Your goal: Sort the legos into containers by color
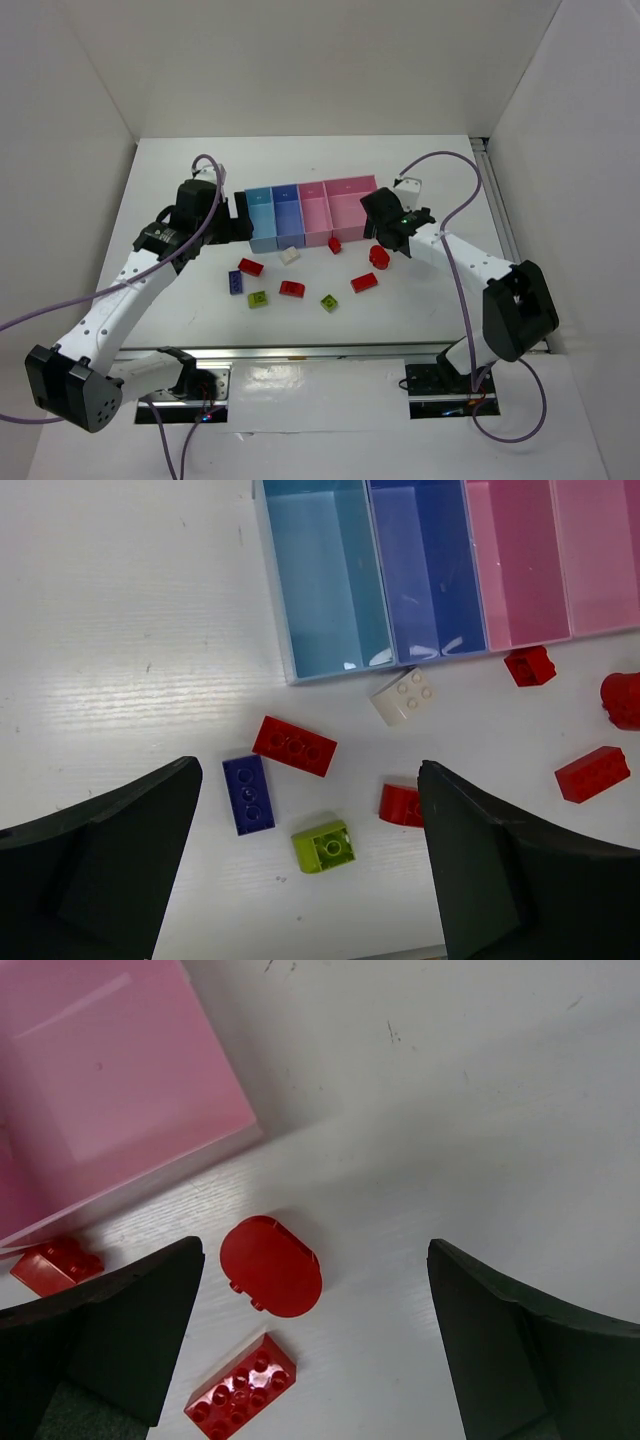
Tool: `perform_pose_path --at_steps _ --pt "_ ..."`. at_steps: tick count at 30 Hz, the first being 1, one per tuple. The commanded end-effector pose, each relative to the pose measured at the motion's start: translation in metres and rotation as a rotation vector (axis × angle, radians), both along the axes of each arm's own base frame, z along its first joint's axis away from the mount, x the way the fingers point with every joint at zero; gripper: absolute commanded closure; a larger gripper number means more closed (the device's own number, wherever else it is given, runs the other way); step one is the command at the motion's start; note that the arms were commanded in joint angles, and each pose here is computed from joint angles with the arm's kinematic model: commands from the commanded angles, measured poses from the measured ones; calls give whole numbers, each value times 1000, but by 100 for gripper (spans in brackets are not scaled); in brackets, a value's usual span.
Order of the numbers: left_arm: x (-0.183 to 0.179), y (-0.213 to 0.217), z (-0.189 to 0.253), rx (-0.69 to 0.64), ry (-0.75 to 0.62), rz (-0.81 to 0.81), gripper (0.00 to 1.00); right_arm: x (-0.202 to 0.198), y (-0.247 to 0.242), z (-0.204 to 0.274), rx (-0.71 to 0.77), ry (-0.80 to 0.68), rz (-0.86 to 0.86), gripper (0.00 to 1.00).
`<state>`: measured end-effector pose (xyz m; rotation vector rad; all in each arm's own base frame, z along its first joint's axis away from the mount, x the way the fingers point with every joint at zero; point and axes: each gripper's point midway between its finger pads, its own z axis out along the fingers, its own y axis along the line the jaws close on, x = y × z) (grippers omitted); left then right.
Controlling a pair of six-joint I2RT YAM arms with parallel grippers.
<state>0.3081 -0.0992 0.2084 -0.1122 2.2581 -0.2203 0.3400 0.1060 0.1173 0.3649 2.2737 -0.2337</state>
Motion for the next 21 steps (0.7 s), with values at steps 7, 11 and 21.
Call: perform_pose_path --at_steps 7,11,21 --pt "-7 -9 2 -47 -10 -47 0 -11 -1 12 29 -15 -1 0" --pt "-10 -8 2 -51 -20 -47 0 -12 3 11 44 -6 11 0" --pt "-10 -1 -8 -40 20 14 0 -53 87 17 115 28 466 3"
